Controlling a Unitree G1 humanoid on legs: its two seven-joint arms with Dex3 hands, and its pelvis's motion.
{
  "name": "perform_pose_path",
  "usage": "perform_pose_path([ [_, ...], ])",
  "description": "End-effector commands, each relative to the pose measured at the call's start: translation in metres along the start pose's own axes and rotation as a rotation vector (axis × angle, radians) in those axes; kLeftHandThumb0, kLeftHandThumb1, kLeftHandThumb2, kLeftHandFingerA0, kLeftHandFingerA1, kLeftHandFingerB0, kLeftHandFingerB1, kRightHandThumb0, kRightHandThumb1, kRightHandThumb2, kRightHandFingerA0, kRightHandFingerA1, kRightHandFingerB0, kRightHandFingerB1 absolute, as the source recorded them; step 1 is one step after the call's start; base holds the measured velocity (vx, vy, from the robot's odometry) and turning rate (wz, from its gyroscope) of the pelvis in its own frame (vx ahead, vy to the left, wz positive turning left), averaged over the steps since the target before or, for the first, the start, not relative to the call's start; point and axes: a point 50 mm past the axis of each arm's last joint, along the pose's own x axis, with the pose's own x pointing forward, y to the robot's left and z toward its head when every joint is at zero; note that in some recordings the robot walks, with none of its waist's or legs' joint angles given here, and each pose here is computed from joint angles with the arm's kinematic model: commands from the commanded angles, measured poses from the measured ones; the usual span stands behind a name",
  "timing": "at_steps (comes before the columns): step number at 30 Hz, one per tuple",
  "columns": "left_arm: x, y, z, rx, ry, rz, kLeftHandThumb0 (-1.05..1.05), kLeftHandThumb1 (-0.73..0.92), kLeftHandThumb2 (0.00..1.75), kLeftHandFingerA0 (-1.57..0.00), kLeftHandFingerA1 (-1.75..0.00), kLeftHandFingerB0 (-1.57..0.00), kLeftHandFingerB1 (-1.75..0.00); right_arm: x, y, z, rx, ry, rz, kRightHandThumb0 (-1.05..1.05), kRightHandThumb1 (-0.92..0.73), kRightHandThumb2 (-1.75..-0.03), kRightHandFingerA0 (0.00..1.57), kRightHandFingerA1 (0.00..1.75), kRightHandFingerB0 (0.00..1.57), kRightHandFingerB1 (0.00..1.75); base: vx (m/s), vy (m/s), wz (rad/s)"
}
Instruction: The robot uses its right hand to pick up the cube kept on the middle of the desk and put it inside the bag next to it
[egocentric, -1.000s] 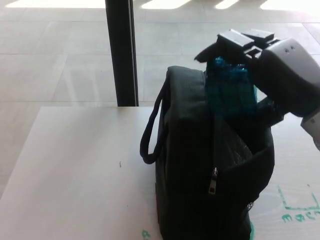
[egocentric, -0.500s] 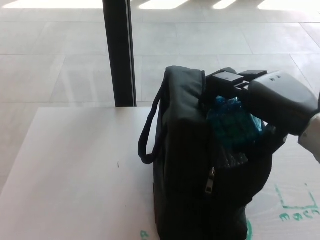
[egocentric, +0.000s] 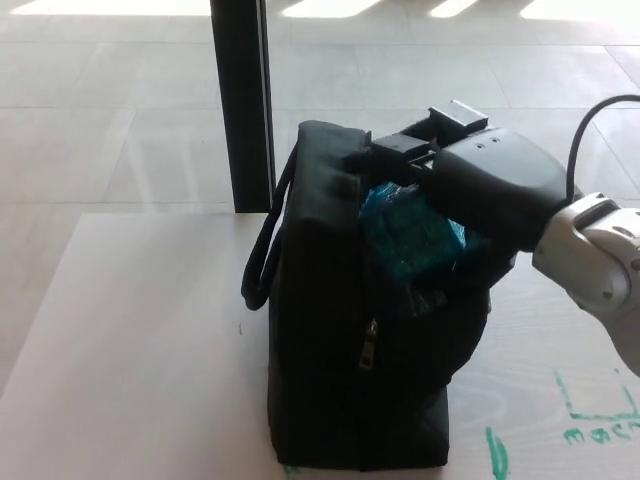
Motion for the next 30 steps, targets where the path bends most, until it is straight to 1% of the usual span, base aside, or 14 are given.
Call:
perform_pose_path([
  [1, -0.003, 0.007, 0.0, 0.021, -0.002, 0.022, -0.71, 0.46, 0.81, -0.1, -0.53, -0.22, -0.5, -0.002, -0.007, -0.01, -0.101, 0.119, 0.089, -0.98, -0.5, -0.57, 0.0, 0.0, 0.0, 0.0, 0.0, 0.0, 0.0],
  [3, -0.004, 0.008, 0.0, 0.0, 0.0, 0.034, -0.71, 0.46, 0.82, -0.11, -0.54, -0.24, -0.5, -0.003, -0.012, -0.015, -0.105, 0.146, 0.127, -1.01, -0.51, -0.56, 0.0, 0.0, 0.0, 0.0, 0.0, 0.0, 0.0],
  [4, -0.003, 0.008, -0.001, 0.011, 0.003, 0.036, -0.7, 0.48, 0.83, -0.1, -0.53, -0.23, -0.5, -0.004, -0.016, -0.018, -0.118, 0.171, 0.155, -1.05, -0.4, -0.78, 0.0, 0.0, 0.0, 0.0, 0.0, 0.0, 0.0],
  [7, -0.003, 0.008, -0.001, 0.013, 0.009, 0.043, -0.7, 0.47, 0.82, -0.12, -0.54, -0.24, -0.5, -0.006, -0.019, -0.022, -0.124, 0.189, 0.165, -1.05, -0.4, -0.78, 0.0, 0.0, 0.0, 0.0, 0.0, 0.0, 0.0],
  [8, -0.003, 0.008, -0.001, 0.003, 0.007, 0.045, -0.7, 0.46, 0.81, -0.11, -0.54, -0.24, -0.5, -0.007, -0.02, -0.024, -0.126, 0.197, 0.169, -1.05, -0.52, -0.58, 0.0, 0.0, 0.0, 0.0, 0.0, 0.0, 0.0],
  [10, -0.002, 0.008, -0.002, 0.002, 0.004, 0.035, -0.71, 0.45, 0.81, -0.1, -0.54, -0.23, -0.51, -0.007, -0.021, -0.025, -0.132, 0.207, 0.179, -1.05, -0.55, -0.6, 0.0, 0.0, 0.0, 0.0, 0.0, 0.0, 0.0],
  [19, -0.002, 0.007, -0.001, 0.021, 0.008, 0.031, -0.71, 0.46, 0.82, -0.1, -0.53, -0.24, -0.5, -0.007, -0.022, -0.02, -0.076, 0.215, 0.179, -1.05, -0.58, -0.6, 0.0, 0.0, 0.0, 0.0, 0.0, 0.0, 0.0],
  [20, -0.002, 0.008, 0.0, 0.008, 0.004, 0.023, -0.7, 0.46, 0.81, -0.09, -0.54, -0.23, -0.5, -0.006, -0.024, -0.018, -0.073, 0.212, 0.166, -1.05, -0.47, -0.8, 0.0, 0.0, 0.0, 0.0, 0.0, 0.0, 0.0],
  [21, -0.002, 0.008, 0.0, 0.01, 0.001, 0.02, -0.71, 0.45, 0.81, -0.09, -0.54, -0.23, -0.5, -0.005, -0.025, -0.017, -0.067, 0.211, 0.162, -1.05, -0.46, -0.79, 0.0, 0.0, 0.0, 0.0, 0.0, 0.0, 0.0],
  [22, -0.002, 0.008, 0.001, 0.018, 0.001, 0.018, -0.71, 0.45, 0.81, -0.09, -0.54, -0.23, -0.5, -0.005, -0.026, -0.016, -0.058, 0.212, 0.155, -1.04, -0.57, -0.59, 0.0, 0.0, 0.0, 0.0, 0.0, 0.0, 0.0],
  [23, -0.002, 0.007, 0.001, 0.038, 0.001, 0.02, -0.72, 0.46, 0.82, -0.1, -0.53, -0.22, -0.5, -0.004, -0.027, -0.015, -0.05, 0.214, 0.155, -1.04, -0.57, -0.58, 0.0, 0.0, 0.0, 0.0, 0.0, 0.0, 0.0],
  [24, -0.003, 0.006, 0.002, 0.035, 0.0, 0.016, -0.7, 0.47, 0.82, -0.09, -0.53, -0.22, -0.5, -0.002, -0.028, -0.015, -0.04, 0.219, 0.15, -1.0, -0.54, -0.98, 0.0, 0.26, 0.0, 0.0, 0.0, 0.0, 0.0],
  [29, -0.001, 0.006, 0.0, 0.02, 0.011, 0.018, -0.7, 0.45, 0.81, -0.09, -0.53, -0.24, -0.51, 0.01, -0.038, -0.004, -0.054, 0.24, 0.164, -0.96, -0.53, -0.91, 0.0, 0.27, 0.0, 0.0, 0.0, 0.0, 0.0],
  [30, -0.001, 0.006, 0.0, 0.022, 0.01, 0.016, -0.7, 0.46, 0.81, -0.08, -0.53, -0.22, -0.51, 0.016, -0.041, 0.001, -0.059, 0.237, 0.164, -0.92, -0.51, -0.84, 0.0, 0.28, 0.0, 0.0, 0.0, 0.0, 0.0],
])
